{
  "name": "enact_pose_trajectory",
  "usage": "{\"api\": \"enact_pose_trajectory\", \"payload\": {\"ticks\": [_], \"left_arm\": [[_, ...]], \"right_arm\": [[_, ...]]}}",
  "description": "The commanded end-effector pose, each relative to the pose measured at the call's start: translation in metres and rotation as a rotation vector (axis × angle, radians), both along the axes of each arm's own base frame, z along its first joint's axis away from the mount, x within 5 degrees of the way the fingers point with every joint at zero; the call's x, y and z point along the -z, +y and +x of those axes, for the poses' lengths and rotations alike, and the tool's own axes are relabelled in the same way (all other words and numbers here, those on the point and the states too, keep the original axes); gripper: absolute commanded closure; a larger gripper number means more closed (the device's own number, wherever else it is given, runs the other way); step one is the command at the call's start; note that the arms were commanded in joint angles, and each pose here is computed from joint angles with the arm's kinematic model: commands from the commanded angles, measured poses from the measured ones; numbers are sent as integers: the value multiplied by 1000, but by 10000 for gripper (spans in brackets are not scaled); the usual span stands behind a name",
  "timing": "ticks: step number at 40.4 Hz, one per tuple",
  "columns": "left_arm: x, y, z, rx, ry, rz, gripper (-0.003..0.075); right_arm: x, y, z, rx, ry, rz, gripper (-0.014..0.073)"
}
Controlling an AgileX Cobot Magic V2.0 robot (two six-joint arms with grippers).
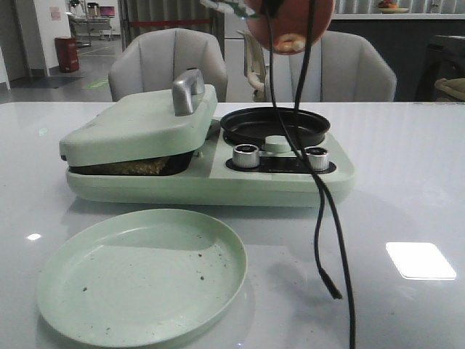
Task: Make breakfast with bread and shrimp
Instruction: 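Tilt the pink bowl over the black pan to pour the shrimp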
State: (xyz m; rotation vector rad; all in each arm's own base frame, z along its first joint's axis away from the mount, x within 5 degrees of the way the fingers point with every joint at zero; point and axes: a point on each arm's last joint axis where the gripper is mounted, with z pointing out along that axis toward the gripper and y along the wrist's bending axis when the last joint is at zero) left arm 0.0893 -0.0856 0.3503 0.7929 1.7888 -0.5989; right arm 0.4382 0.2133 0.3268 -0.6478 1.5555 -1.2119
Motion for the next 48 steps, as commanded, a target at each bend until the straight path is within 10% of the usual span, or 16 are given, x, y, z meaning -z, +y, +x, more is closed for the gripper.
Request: {"api": "enact_pose_trajectory", "payload": {"ticks": [1,48], "left_arm": [[-16,1,1,-28,-61,-74,619],[-16,1,1,-28,-61,-74,619]], "right_arm": [[-56,-12,-13,42,-173,0,552],[-68,-14,-19,117,-205,-4,552]]}}
